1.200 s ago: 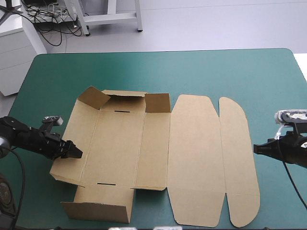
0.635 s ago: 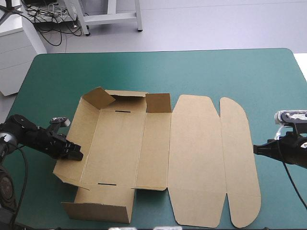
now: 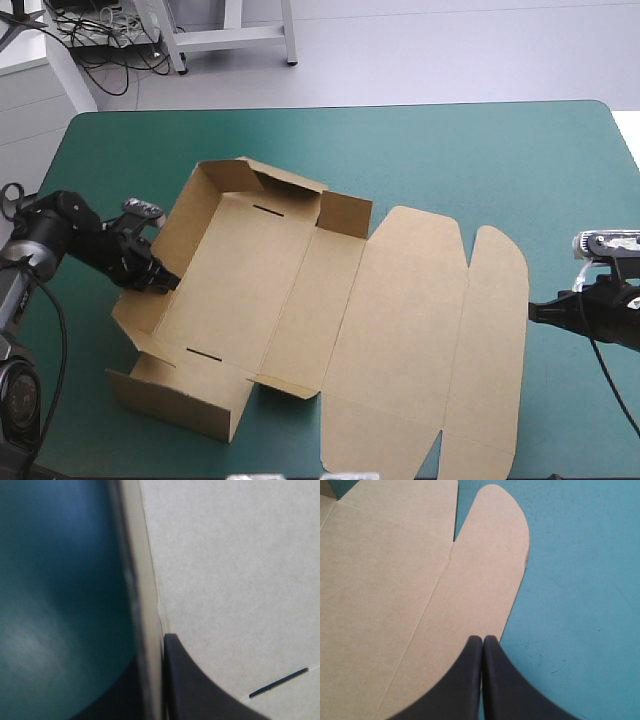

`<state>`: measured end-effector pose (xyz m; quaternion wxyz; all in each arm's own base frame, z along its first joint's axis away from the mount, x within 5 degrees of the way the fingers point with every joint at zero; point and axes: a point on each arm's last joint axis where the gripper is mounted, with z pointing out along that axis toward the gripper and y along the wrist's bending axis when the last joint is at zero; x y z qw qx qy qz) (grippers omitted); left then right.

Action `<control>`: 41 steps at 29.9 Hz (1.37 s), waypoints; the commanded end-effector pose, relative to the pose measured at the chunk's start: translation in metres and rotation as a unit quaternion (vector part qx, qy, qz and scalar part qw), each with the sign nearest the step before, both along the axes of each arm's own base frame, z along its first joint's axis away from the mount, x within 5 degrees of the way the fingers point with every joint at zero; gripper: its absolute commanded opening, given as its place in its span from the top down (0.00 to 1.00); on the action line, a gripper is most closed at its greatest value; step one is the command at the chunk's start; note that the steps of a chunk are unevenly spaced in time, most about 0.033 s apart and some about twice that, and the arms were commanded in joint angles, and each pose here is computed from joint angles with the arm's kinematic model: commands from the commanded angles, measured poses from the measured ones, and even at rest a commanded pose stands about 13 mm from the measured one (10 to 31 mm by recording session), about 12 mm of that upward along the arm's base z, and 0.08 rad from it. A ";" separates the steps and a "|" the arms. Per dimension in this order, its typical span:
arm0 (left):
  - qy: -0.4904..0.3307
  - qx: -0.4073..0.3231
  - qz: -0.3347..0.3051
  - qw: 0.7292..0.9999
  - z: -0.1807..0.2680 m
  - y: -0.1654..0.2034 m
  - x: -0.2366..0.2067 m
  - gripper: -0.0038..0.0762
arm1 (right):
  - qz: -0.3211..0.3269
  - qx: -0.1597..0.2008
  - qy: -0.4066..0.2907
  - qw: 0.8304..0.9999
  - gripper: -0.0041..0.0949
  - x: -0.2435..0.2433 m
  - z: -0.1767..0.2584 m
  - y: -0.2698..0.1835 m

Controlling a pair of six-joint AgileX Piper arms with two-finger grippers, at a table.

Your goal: Fold the box

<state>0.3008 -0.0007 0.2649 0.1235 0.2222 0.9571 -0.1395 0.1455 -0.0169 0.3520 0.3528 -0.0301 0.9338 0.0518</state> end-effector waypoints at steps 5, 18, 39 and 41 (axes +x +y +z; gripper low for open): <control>-0.229 0.110 -0.112 0.961 0.093 -0.077 0.023 0.96 | -0.007 -0.002 -0.041 0.999 0.98 0.001 0.012 0.000; -0.500 0.275 -0.300 0.764 0.161 -0.207 -0.017 0.96 | -0.006 0.003 -0.039 0.999 0.98 0.001 0.012 0.000; -0.592 0.280 -0.309 0.690 0.126 -0.280 -0.030 0.96 | -0.013 0.002 -0.059 0.998 0.98 0.004 0.014 -0.001; -0.601 0.289 -0.308 0.679 0.115 -0.282 -0.030 0.96 | -0.013 0.002 -0.059 0.998 0.98 0.004 0.014 -0.001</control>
